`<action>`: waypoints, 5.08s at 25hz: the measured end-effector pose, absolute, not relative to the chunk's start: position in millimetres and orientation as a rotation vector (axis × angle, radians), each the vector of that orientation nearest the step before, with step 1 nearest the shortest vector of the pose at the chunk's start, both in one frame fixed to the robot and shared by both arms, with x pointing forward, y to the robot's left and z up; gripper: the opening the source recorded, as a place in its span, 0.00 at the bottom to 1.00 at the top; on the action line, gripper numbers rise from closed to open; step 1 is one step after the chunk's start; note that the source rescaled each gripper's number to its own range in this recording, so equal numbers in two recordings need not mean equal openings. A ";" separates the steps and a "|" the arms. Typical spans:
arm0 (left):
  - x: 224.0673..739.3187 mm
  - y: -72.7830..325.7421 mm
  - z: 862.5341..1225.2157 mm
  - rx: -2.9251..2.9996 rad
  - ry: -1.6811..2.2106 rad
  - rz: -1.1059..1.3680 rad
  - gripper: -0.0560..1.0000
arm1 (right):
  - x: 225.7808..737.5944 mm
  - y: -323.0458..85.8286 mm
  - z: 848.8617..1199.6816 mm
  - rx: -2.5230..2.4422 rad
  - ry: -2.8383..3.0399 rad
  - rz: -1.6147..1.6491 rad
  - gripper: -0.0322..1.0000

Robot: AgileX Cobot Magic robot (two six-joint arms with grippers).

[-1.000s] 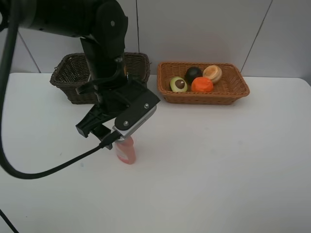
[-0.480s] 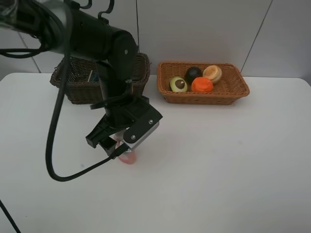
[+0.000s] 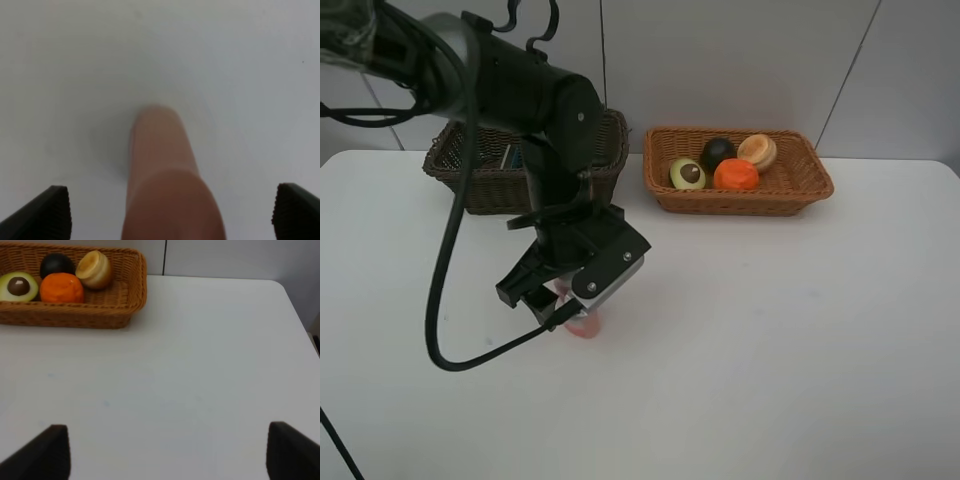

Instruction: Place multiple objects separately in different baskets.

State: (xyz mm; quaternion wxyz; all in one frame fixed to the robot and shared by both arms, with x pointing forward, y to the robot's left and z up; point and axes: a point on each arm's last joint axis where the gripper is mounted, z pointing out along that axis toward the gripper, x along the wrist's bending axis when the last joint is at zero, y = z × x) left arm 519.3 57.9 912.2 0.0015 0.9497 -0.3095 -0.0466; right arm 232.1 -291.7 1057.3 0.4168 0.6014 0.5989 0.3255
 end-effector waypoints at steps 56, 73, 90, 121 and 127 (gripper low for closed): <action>584.4 72.7 1076.2 3.023 -0.498 0.460 0.07 | 232.1 -291.7 1057.3 1.510 1.503 0.817 0.99; 675.2 165.5 1063.2 2.436 1.300 0.683 0.07 | 232.1 -291.7 1057.3 1.510 1.503 0.817 0.99; 703.3 177.9 974.2 2.386 1.687 0.560 0.07 | 232.1 -291.7 1057.3 1.510 1.503 0.817 0.99; 707.0 172.1 975.6 2.201 1.774 0.517 1.00 | 232.1 -291.7 1057.3 1.510 1.503 0.817 0.99; 696.4 176.6 997.9 2.217 1.804 0.511 1.00 | 232.1 -291.7 1057.3 1.510 1.503 0.817 0.99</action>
